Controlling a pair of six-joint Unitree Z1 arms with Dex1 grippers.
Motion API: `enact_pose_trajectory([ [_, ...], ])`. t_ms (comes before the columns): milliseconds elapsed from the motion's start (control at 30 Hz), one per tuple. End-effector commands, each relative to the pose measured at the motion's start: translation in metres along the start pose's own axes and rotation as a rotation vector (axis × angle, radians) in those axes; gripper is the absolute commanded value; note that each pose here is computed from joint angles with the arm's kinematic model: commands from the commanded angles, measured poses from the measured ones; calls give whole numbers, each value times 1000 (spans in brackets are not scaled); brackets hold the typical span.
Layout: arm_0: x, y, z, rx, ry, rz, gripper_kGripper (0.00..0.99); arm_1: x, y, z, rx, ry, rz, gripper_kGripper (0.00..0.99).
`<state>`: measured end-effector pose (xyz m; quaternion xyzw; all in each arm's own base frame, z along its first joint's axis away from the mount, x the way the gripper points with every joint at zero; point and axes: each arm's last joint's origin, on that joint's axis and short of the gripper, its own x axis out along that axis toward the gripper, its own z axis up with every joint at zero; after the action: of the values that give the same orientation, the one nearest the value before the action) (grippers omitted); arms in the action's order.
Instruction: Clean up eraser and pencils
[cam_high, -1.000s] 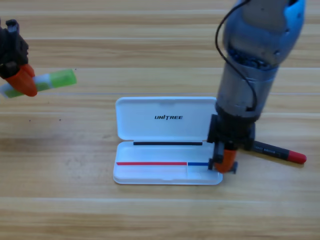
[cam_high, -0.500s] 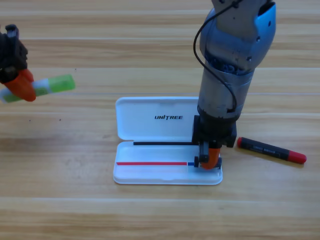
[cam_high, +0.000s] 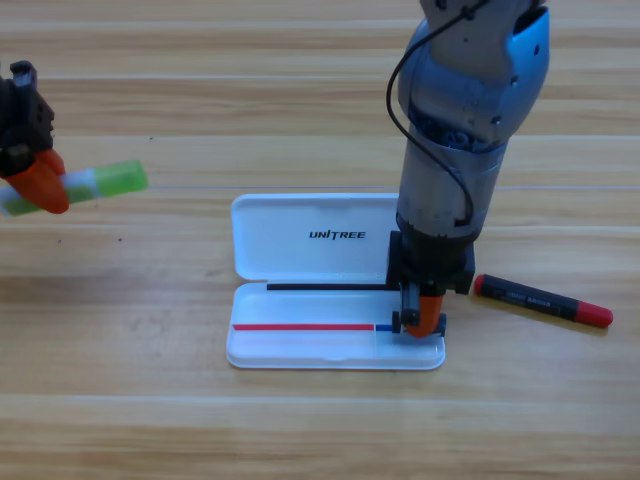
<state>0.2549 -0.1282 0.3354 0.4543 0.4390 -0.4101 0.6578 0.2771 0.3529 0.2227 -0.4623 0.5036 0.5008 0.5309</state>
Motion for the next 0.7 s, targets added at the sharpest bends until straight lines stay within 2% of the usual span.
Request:
enact_pose_trajectory([
  [33, 20, -2, 6, 11, 25, -48, 0, 38, 2, 8, -14, 77, 58, 270],
  [133, 22, -2, 5, 11, 27, -51, 0, 32, 2, 8, -13, 64, 50, 646],
  [167, 23, -2, 5, 11, 27, -51, 0, 28, 3, 8, -14, 56, 45, 726],
  [200, 23, -2, 5, 11, 28, -52, 0, 23, 4, 7, -14, 47, 39, 765],
  [333, 25, -3, 5, 11, 29, -55, 0, -15, 12, -3, -16, -20, 13, 779],
  [433, 25, -4, 5, 12, 29, -56, 0, -60, 29, -23, -20, -98, -12, 833],
  [567, 22, -6, 11, 31, 14, -50, 0, -111, 57, -70, -9, -174, -48, 861],
  [700, 18, -14, 31, 77, -26, -56, 0, -120, 64, -122, 40, -143, -68, 873],
])
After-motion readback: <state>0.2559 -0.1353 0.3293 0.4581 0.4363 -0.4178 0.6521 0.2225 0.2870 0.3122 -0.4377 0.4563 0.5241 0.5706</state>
